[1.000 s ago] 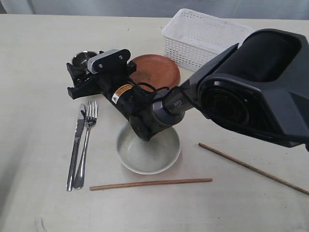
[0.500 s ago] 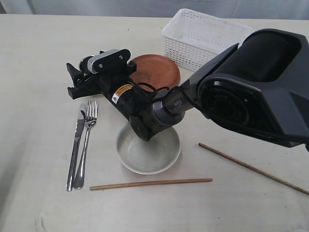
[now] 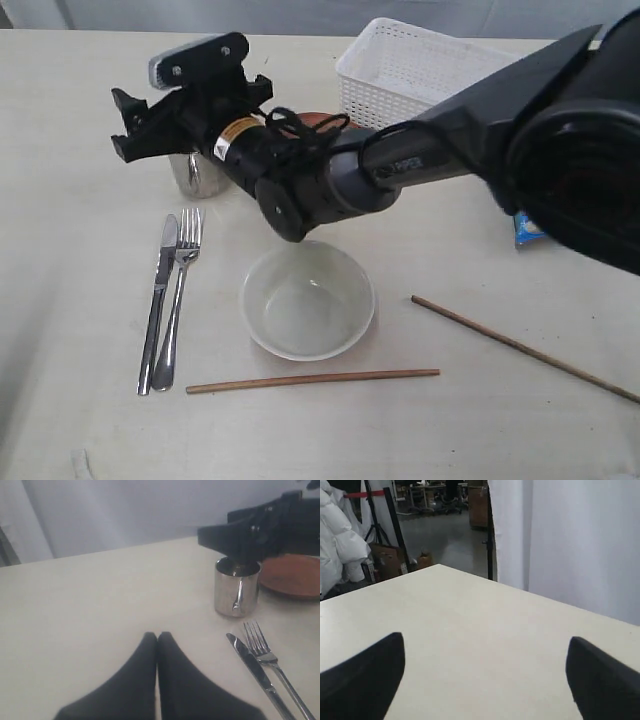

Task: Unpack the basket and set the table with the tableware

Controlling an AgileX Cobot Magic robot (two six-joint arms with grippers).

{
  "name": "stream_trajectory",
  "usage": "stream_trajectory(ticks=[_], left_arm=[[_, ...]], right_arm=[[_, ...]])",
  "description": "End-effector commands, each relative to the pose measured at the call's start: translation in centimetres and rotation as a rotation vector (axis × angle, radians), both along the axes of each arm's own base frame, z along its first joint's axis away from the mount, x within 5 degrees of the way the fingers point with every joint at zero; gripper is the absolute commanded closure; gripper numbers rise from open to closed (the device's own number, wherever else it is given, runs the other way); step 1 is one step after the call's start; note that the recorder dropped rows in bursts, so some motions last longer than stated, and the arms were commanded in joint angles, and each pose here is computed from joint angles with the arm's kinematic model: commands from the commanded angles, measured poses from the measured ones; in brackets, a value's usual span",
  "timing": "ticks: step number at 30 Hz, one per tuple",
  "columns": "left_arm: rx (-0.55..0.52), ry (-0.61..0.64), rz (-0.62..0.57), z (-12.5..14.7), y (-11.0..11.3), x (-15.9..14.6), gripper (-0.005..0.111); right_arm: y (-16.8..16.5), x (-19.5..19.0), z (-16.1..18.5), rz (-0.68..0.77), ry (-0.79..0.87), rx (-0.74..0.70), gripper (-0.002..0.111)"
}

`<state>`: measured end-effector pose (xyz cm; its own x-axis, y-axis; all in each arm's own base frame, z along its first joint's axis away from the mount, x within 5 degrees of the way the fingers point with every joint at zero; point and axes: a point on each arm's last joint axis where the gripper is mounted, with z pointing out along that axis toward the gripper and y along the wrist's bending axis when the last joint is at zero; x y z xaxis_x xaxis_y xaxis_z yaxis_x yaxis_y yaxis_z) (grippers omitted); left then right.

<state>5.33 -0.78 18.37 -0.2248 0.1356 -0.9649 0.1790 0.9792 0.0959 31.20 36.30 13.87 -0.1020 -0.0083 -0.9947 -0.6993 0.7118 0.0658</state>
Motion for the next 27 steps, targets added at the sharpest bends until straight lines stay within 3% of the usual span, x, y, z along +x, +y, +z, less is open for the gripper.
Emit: stream_trajectory(ticks=[1,8,12,23,25,27], left_arm=[[-0.003,-0.005,0.002,0.0,0.0,0.0,0.107],[-0.003,-0.005,0.002,0.0,0.0,0.0,0.107],[-0.003,-0.005,0.002,0.0,0.0,0.0,0.107],[-0.003,-0.005,0.002,0.0,0.0,0.0,0.107],[-0.003,-0.005,0.002,0.0,0.0,0.0,0.107],[-0.003,-0.005,0.002,0.0,0.0,0.0,0.107]], right_arm=[[-0.9,0.0,3.8,-0.049,0.139,-0.019,0.03],[-4.7,0.5,7.7,-0.08,0.425,-0.13,0.084],[-7.3,0.7,8.9,-0.088,0.548,-0.206,0.108],[-16.6,3.6,13.9,-0.192,0.7,-0.278,0.108],[-18.4,5.1,14.9,-0.217,0.733,-0.284,0.104],[-20.3,6.8,15.4,-0.25,0.774,-0.289,0.093]])
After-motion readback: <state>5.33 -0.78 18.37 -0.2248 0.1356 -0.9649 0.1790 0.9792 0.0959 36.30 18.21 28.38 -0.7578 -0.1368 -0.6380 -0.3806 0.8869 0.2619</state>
